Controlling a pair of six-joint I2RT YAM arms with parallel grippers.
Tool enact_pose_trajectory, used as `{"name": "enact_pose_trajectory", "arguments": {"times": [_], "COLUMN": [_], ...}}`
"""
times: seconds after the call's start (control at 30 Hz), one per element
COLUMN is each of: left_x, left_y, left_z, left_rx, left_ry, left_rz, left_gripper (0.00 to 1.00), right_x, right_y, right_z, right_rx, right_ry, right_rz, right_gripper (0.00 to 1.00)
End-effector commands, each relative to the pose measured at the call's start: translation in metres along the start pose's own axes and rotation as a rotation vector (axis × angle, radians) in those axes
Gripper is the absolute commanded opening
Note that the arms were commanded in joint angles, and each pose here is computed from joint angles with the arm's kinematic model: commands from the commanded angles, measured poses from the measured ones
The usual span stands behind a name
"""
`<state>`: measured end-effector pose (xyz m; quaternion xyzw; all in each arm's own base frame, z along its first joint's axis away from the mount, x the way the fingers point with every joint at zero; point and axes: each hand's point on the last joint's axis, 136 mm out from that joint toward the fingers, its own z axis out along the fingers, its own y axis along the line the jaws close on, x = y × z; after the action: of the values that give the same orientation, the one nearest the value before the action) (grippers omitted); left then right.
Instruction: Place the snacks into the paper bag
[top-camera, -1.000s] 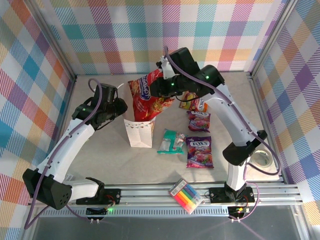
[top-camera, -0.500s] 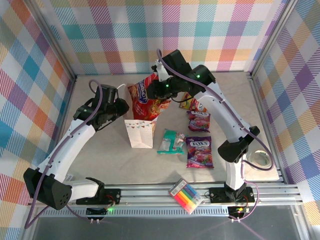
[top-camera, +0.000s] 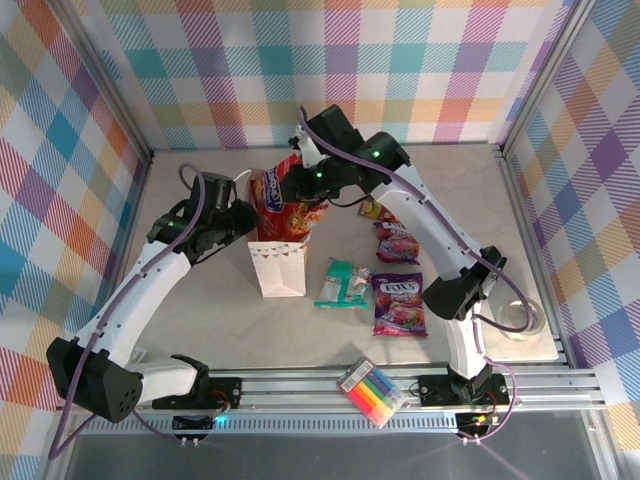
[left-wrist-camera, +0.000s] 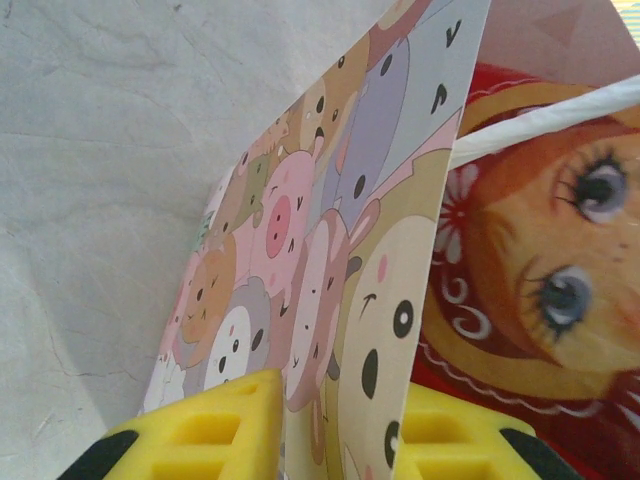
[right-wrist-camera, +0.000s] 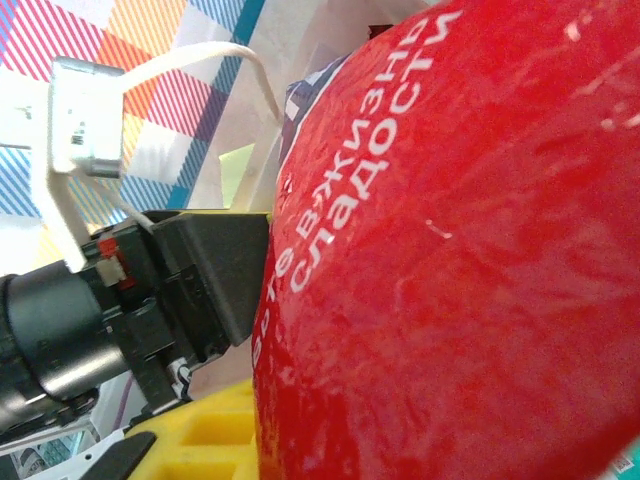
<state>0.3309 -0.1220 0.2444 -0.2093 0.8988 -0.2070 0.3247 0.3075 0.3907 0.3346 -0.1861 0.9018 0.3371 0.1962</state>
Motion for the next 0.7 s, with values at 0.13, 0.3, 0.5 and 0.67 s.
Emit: {"name": "enact_pose_trajectory", "arguments": {"times": [0.13, 0.3, 0.5, 0.67], "left_x": [-0.009, -0.007, -0.006, -0.006], "left_y": [-0.010, -0.010, -0.006, -0.005], "left_z": [-0.016, -0.015, -0.014, -0.012], "left_rx": [0.045, 0.047, 0.039, 0.037], "left_ry": [-0.021, -0.014, -0.014, -0.014], "left_rz": [0.026, 0.023, 0.021, 0.019], "left_gripper": [0.26, 0.26, 0.26, 0.26], "right_x": [-0.018, -0.018, -0.015, -0.010], "right_y": [0.033, 0.035, 0.037, 0.039], "right_z": [-0.031, -0.027, -0.020, -0.016], "right_rx": [-0.082, -0.089, -0.093, -0.099], "right_ry": [-0.110, -0.108, -0.090, -0.068], "right_rz": [-0.062, -0.054, -0.045, -0.043], "right_gripper": [0.00, 0.00, 0.04, 0.01]}}
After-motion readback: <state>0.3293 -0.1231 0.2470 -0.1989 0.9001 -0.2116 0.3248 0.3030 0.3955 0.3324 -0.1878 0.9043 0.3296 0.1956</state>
